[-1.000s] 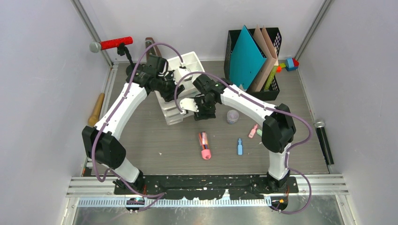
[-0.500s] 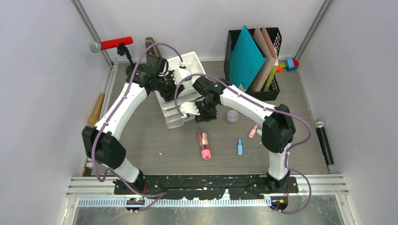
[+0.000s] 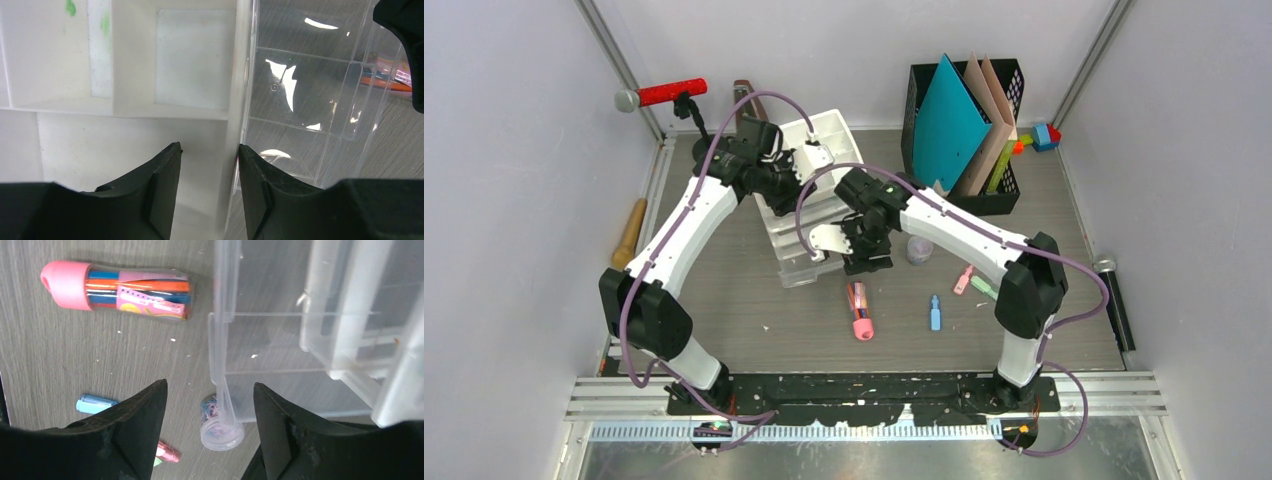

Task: Organize the desk
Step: Open the drawer in the storage box.

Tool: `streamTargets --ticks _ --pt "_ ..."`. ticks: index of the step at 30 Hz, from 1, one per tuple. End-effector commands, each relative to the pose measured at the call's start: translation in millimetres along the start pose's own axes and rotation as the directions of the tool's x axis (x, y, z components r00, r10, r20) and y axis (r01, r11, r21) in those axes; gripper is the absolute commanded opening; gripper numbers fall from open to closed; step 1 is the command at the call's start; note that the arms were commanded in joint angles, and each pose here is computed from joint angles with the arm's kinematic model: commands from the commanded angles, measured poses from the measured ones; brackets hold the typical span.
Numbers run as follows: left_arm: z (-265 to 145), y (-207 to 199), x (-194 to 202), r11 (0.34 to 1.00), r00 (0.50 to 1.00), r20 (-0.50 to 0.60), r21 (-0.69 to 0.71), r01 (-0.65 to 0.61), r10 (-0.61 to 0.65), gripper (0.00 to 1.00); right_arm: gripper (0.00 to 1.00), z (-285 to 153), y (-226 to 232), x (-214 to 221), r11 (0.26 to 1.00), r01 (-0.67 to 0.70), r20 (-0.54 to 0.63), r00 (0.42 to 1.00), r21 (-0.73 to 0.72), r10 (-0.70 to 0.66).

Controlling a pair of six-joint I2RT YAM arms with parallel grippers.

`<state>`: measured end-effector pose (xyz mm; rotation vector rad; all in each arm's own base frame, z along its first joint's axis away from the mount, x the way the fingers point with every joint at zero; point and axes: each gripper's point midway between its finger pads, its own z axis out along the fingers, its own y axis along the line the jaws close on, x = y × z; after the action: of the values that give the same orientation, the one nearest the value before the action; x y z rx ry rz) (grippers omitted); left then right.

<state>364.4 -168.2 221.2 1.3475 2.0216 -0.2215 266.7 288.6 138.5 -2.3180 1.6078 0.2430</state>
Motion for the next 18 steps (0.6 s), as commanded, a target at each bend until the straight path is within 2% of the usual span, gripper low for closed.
streamTargets --ticks 1,5,11,18 --pt "12 -2 58 0.996 0.971 -0.221 0.0 0.091 -0.088 0.47 0.72 -43 -30 -24 0.976 -0.092 0.105 0.992 0.197 0.072" --pt "10 -3 55 0.995 0.973 -0.207 -0.001 0.102 -0.1 0.47 0.75 -63 -41 -33 0.944 -0.214 0.193 0.967 0.249 0.168" --pt "8 -1 48 0.99 0.975 -0.172 -0.027 0.136 -0.139 0.49 0.75 -90 -37 -19 0.876 -0.401 0.296 0.899 0.267 0.322" --pt "7 2 47 0.988 0.974 -0.165 -0.049 0.148 -0.154 0.53 0.75 -92 -9 52 0.751 -0.619 0.321 0.777 0.228 0.542"
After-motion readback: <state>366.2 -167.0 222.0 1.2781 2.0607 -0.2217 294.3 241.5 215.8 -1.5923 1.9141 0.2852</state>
